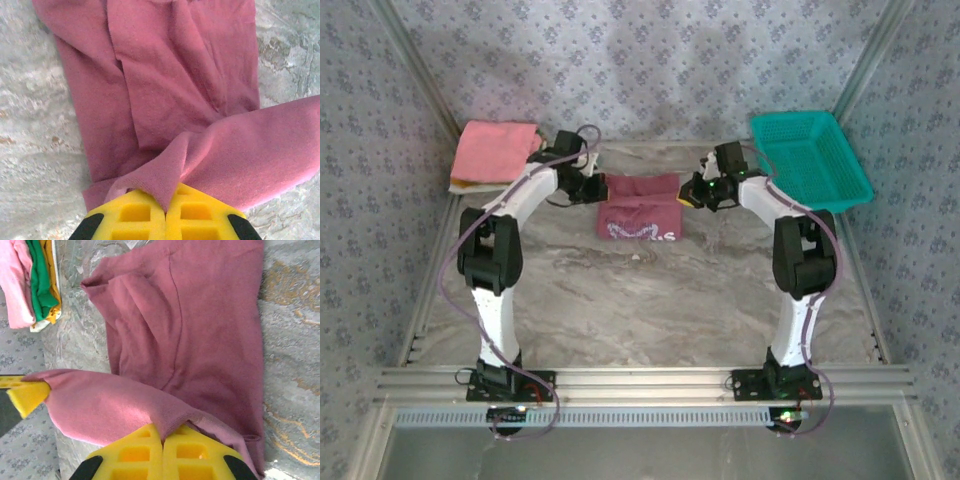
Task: Fold and stack the t-shirts
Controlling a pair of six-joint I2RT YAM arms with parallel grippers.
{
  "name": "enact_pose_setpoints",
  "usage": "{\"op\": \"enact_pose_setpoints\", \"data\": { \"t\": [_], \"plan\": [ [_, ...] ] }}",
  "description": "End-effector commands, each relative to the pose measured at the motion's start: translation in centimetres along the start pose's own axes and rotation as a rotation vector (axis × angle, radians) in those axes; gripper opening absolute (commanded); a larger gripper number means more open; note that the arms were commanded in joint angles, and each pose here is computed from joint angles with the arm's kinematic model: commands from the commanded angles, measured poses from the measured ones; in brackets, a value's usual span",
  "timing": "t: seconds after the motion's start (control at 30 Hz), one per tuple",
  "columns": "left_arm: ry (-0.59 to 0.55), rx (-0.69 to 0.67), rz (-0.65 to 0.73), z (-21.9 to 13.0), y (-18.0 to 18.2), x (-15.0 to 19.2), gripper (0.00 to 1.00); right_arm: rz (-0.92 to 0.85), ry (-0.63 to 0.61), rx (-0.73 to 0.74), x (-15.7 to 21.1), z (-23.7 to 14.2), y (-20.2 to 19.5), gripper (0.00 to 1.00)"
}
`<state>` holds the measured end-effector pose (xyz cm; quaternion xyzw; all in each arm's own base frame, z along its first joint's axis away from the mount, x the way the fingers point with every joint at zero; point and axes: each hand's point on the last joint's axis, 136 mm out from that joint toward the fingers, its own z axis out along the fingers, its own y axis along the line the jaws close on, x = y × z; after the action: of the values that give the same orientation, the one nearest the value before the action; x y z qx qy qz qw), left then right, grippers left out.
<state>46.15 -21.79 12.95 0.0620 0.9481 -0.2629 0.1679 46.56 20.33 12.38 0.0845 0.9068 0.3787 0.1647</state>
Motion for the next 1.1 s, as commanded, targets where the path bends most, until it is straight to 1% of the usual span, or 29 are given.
{"op": "enact_pose_setpoints", "data": {
  "t": [0.0,0.1,0.13,0.23,0.3,0.4,0.5,0.6,0.7,0.77,0.83,0.9,0.97,1.07],
  "plan": [
    [0.033,0.008,0.021,-0.4,-0.1,-0.6,0.00,-0.002,-0.013,-0.010,-1.8,-0.8,0.6,0.00],
    [0.039,0.006,0.024,-0.3,-0.1,-1.2,0.00,-0.015,-0.034,-0.008,-3.1,-1.3,1.1,0.00],
    [0.025,0.015,0.031,-0.8,-0.6,-2.1,0.00,-0.013,-0.029,-0.017,-3.4,-1.2,1.3,0.00],
    [0.010,0.023,0.030,-1.7,-1.2,-2.5,0.00,-0.026,-0.033,-0.024,-3.5,-1.4,2.0,0.00],
    [-0.004,0.031,0.032,-2.0,-1.5,-2.2,0.00,-0.036,-0.036,-0.034,-3.1,-1.7,2.6,0.00],
    [-0.003,0.044,0.022,-2.2,-1.9,-0.6,0.00,-0.048,-0.054,-0.057,-2.2,-2.6,3.3,0.00],
    [-0.015,0.052,0.020,-2.7,-2.7,1.7,0.00,-0.056,-0.055,-0.081,0.0,-3.4,3.5,0.00],
    [-0.020,0.026,0.036,-3.4,-3.2,5.5,0.00,-0.070,-0.032,-0.092,3.7,-4.3,3.4,0.00],
    [-0.003,0.004,0.022,-3.6,-3.1,11.0,0.00,-0.078,0.014,-0.067,9.1,-5.0,2.3,0.00],
    [0.034,-0.011,-0.002,-3.8,-2.8,14.8,0.00,-0.081,0.058,-0.059,12.9,-5.4,1.5,0.00],
    [0.038,-0.015,-0.022,-4.4,-2.9,16.8,0.00,-0.052,0.077,-0.046,15.3,-5.8,0.8,0.00],
    [-0.002,-0.018,-0.021,-5.4,-2.9,16.5,0.00,-0.037,0.053,-0.047,15.5,-6.6,0.6,0.00],
    [-0.056,-0.044,0.027,-6.2,-3.1,14.7,0.00,-0.055,0.008,-0.048,14.0,-7.3,1.1,0.00],
    [-0.028,-0.043,0.076,-5.5,-3.4,12.3,0.00,-0.105,0.012,-0.044,11.9,-6.8,2.0,0.00]
  ]
}}
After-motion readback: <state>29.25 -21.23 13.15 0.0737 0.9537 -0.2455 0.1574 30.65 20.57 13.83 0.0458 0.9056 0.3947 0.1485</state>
